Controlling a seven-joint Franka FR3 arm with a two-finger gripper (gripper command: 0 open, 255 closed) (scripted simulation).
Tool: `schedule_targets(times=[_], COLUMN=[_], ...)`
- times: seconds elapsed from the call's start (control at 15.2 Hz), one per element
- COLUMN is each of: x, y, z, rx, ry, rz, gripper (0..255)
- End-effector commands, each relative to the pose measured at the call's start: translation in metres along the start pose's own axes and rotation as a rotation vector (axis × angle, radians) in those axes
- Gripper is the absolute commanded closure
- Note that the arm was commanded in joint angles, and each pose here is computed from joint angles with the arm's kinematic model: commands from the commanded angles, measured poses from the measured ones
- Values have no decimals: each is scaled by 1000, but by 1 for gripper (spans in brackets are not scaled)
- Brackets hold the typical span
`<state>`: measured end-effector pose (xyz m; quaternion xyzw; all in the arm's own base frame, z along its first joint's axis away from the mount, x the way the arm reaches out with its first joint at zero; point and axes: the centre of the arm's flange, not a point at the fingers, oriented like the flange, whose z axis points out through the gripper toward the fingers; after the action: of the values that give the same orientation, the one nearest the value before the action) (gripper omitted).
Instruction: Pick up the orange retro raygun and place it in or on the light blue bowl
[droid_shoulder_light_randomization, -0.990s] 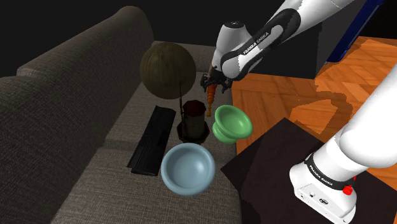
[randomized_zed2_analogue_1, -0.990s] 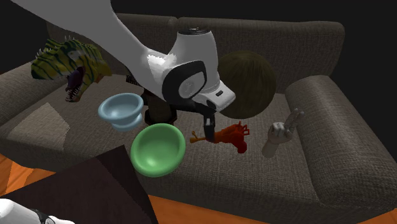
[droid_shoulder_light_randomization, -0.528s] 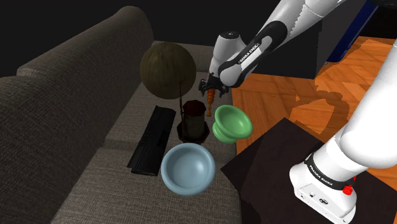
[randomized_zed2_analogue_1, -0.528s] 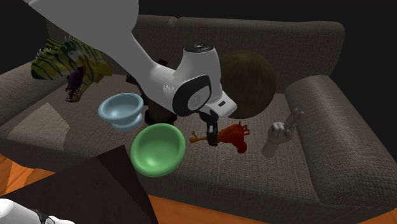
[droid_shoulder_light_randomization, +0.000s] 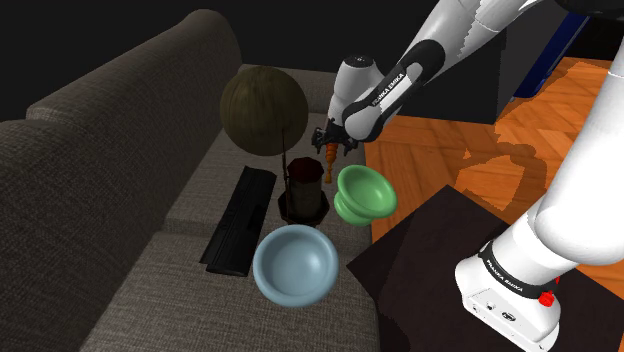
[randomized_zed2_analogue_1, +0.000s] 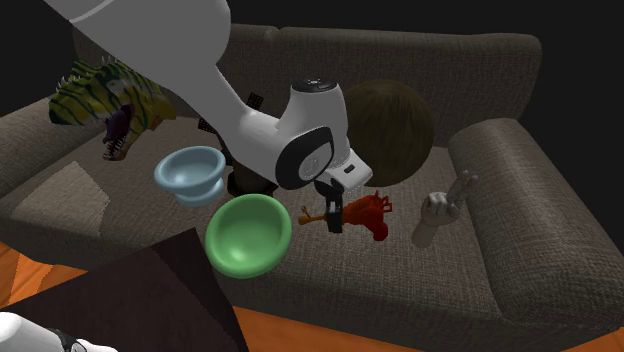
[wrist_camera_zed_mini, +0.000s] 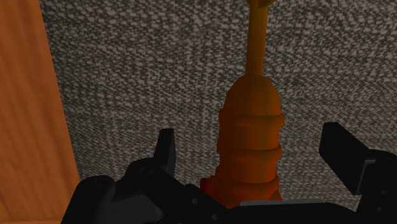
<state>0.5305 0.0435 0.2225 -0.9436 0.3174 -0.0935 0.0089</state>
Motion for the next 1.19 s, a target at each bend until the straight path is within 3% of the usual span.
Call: schedule_targets(times=[0.0, 0.07, 0.66, 1.12], x=[0, 0, 0, 6], y=[0, 0, 0, -3], z=[0, 0, 0, -36], rx=[0, 0, 0, 0], ry=[0, 0, 0, 0], rz=[0, 0, 0, 0], gripper=[0, 255, 255, 255])
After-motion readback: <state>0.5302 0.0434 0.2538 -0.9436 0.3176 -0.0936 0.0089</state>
